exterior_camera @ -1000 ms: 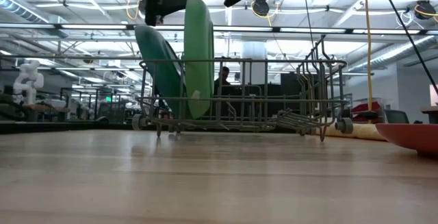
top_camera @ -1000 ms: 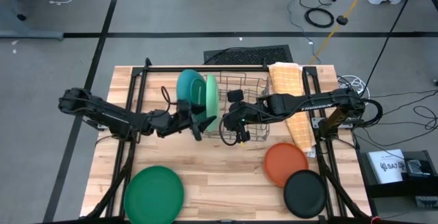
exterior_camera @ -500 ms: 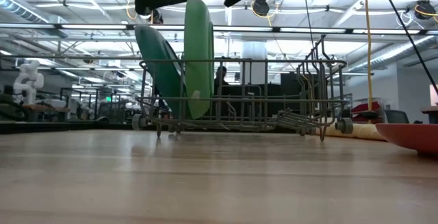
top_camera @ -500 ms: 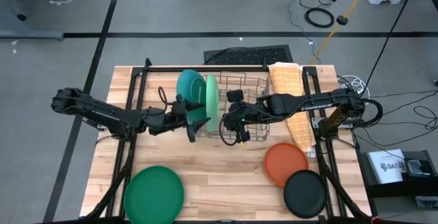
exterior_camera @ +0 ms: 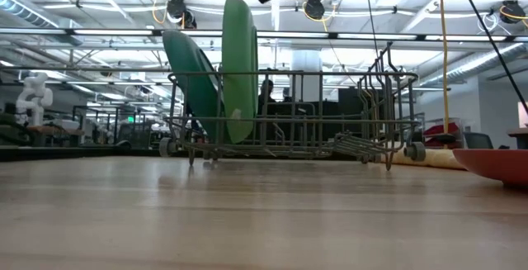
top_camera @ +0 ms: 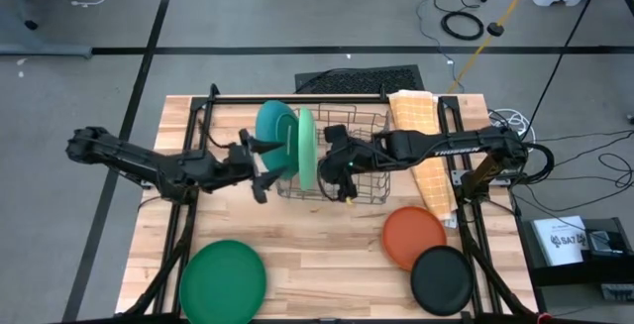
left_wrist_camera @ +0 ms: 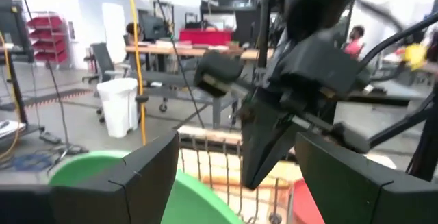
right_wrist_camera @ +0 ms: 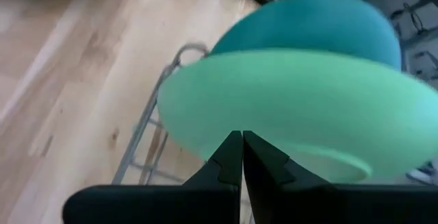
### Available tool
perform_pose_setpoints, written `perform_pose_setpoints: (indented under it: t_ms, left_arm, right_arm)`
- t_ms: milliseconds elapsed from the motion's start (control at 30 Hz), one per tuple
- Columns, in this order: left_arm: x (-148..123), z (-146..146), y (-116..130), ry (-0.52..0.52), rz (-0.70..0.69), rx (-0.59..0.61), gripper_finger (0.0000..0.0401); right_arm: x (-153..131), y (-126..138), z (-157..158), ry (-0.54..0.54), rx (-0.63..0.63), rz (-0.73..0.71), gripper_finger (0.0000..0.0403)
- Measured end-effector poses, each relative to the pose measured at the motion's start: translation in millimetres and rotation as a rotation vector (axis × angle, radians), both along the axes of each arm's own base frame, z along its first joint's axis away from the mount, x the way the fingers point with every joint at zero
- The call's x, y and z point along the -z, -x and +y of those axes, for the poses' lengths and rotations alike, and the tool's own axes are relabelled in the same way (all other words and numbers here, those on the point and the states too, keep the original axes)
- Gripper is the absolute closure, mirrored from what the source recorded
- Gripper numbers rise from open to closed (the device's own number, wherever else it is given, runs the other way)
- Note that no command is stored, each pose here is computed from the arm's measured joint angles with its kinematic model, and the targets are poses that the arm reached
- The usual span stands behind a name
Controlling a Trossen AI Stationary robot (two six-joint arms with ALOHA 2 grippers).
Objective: Sort dishes
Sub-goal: Adjust the light green plate
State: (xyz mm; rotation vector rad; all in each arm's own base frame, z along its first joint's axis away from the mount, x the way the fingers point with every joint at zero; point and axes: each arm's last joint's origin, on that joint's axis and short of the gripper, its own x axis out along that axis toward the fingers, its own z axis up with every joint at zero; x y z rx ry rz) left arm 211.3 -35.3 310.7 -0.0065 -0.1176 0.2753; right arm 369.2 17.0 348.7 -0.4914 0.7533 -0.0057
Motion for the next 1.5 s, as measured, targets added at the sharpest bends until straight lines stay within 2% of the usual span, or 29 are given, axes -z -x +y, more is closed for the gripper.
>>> perform_pose_setpoints:
  t_ms: [167, 333, 467, 733, 900, 1200, 1333, 1500]
  left_arm:
    - [-13, -3, 16, 0.007, -0.067, 0.034, 0.0099]
    - [-22, -12, 30, 0.007, -0.112, 0.098, 0.0099]
    - [-26, -20, 38, 0.017, -0.135, 0.153, 0.0099]
    - [-20, -33, 41, 0.006, -0.069, 0.218, 0.0099]
    - [-14, -40, 43, -0.002, -0.011, 0.21, 0.0099]
    - [-3, -48, 42, 0.008, 0.083, 0.165, 0.0099]
    - [2, -50, 39, 0.022, 0.107, 0.167, 0.0099]
    - [6, -53, 35, 0.014, 0.126, 0.167, 0.0099]
  right_arm:
    - [0, -6, -10, 0.022, -0.023, -0.028, 0.0399]
    - [21, -21, -24, 0.065, -0.023, 0.031, 0.0399]
    - [32, -33, -34, 0.084, -0.016, 0.022, 0.0399]
    - [43, -55, -46, 0.14, -0.008, -0.071, 0.0399]
    - [47, -54, -46, 0.151, 0.014, -0.037, 0.0399]
    - [70, -42, -24, 0.007, -0.006, 0.184, 0.0399]
    - [70, -44, -7, 0.026, -0.07, 0.172, 0.0399]
    - [63, -52, 11, 0.031, -0.19, 0.056, 0.0399]
